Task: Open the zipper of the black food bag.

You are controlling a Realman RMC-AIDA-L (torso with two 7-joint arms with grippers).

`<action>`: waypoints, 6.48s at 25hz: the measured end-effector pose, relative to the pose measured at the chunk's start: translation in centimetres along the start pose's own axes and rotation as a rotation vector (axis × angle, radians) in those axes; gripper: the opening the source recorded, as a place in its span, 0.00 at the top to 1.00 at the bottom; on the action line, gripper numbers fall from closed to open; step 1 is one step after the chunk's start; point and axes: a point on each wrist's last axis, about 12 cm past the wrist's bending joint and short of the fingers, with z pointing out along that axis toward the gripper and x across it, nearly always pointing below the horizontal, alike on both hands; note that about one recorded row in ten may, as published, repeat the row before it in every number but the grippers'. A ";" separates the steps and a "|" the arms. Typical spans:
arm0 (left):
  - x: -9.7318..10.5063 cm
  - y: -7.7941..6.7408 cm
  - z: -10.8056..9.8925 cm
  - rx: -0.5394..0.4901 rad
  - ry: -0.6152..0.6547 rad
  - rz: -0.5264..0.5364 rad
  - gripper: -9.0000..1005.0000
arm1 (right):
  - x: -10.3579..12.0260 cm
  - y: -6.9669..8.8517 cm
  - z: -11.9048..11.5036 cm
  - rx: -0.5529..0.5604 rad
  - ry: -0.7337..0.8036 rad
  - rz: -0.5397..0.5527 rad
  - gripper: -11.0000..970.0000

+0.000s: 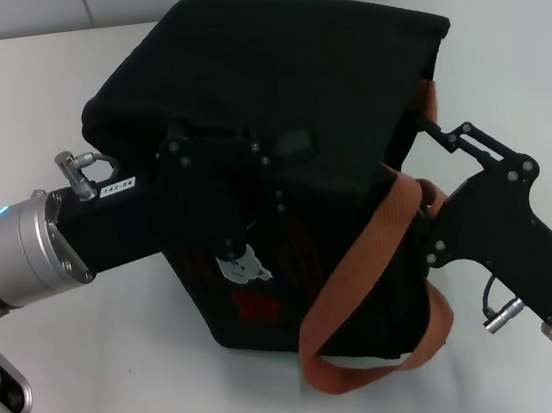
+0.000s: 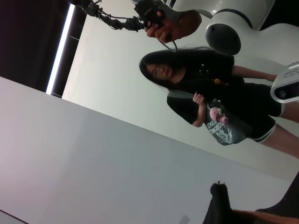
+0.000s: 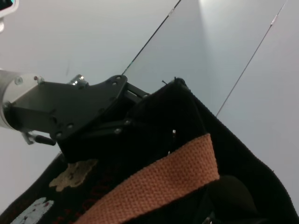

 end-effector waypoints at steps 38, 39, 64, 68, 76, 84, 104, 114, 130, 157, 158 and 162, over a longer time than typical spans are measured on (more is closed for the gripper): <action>-0.1 -0.1 0.1 -0.005 -0.010 -0.007 0.88 | -0.3 1.0 0.6 -0.030 0.008 -0.184 0.92; -0.1 -0.1 0.1 -0.006 -0.009 -0.008 0.88 | -0.3 1.0 0.5 -0.030 0.009 -0.184 0.93; 1.0 -1.8 0.0 -0.340 0.267 -0.310 0.88 | -2.4 0.3 -8.3 0.234 0.123 0.018 0.99; -0.4 -5.1 -1.7 -0.497 0.417 -0.565 0.88 | -2.5 -1.4 -8.4 0.277 0.014 0.147 0.80; -2.9 -9.1 -2.4 -0.546 0.475 -0.916 0.83 | -1.4 -4.0 -8.2 0.165 -0.094 0.418 0.48; -5.0 -8.7 -3.3 -0.626 0.381 -0.883 0.75 | -0.9 -4.7 -7.6 0.051 -0.123 0.557 0.28; -4.4 -3.7 -6.0 0.119 0.152 -1.216 0.18 | 0.3 -6.9 -4.6 -0.600 -0.056 0.821 0.27; -4.2 -3.8 -6.1 0.131 0.178 -1.242 0.18 | 1.3 -6.6 -3.4 -0.682 0.053 0.845 0.19; -4.6 -4.1 -6.7 0.087 0.193 -1.230 0.18 | 1.3 -6.7 -3.5 -0.656 0.051 0.840 0.13; -5.1 -4.2 -7.3 0.045 0.197 -1.211 0.18 | 1.6 -6.6 -3.4 -0.639 0.064 0.812 0.13; -5.1 -4.3 -7.3 0.044 0.197 -1.211 0.18 | 1.6 -6.6 -3.4 -0.639 0.065 0.812 0.13; -5.2 -4.3 -7.3 0.043 0.196 -1.213 0.18 | 1.6 -6.6 -3.5 -0.639 0.065 0.812 0.13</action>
